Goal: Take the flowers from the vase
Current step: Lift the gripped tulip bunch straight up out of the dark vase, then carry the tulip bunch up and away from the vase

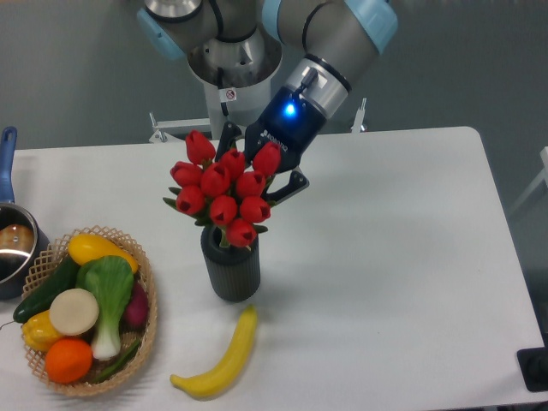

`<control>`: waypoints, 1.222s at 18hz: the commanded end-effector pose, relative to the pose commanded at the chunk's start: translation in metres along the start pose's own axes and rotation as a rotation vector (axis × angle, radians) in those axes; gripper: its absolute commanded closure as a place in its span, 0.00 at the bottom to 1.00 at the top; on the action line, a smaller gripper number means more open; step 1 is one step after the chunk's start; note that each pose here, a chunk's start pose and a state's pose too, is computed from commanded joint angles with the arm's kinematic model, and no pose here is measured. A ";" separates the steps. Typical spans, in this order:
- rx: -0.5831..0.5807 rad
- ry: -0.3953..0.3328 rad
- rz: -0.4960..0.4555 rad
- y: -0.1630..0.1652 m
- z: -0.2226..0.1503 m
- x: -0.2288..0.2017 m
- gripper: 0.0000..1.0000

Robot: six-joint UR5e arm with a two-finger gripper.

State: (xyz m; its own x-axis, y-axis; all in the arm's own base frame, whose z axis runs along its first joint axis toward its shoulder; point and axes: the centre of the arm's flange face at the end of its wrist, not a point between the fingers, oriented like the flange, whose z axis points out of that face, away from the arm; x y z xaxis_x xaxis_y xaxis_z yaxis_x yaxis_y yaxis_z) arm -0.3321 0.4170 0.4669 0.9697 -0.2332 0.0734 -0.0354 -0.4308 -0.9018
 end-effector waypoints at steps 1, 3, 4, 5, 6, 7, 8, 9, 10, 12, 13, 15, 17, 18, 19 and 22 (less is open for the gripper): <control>0.004 -0.009 -0.002 -0.006 -0.005 0.004 0.55; 0.016 -0.044 -0.016 -0.020 -0.023 0.000 0.56; 0.020 -0.056 -0.019 -0.028 -0.029 0.001 0.56; 0.025 -0.064 -0.020 -0.036 -0.033 0.002 0.56; 0.032 -0.073 -0.020 -0.045 -0.038 0.002 0.56; 0.039 -0.081 -0.023 -0.053 -0.043 0.005 0.56; 0.045 -0.083 -0.030 -0.057 -0.046 0.008 0.56; 0.049 -0.089 -0.029 -0.063 -0.050 0.011 0.56; 0.052 -0.093 -0.024 -0.067 -0.052 0.013 0.56; 0.053 -0.104 -0.017 -0.071 -0.057 0.016 0.56; 0.051 -0.112 -0.015 -0.071 -0.060 0.015 0.56; 0.051 -0.151 -0.017 -0.070 -0.075 0.004 0.56; 0.045 -0.212 -0.034 -0.061 -0.099 -0.013 0.56; 0.037 -0.250 -0.040 -0.054 -0.112 -0.022 0.56; 0.020 -0.290 -0.049 -0.045 -0.125 -0.034 0.56; -0.036 -0.386 -0.027 -0.016 -0.160 -0.063 0.56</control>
State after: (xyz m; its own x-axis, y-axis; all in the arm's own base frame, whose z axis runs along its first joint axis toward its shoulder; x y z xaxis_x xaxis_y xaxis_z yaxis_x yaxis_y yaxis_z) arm -0.4317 0.2995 0.5447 0.9898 0.1210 -0.0755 -0.0109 -0.4641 -0.8857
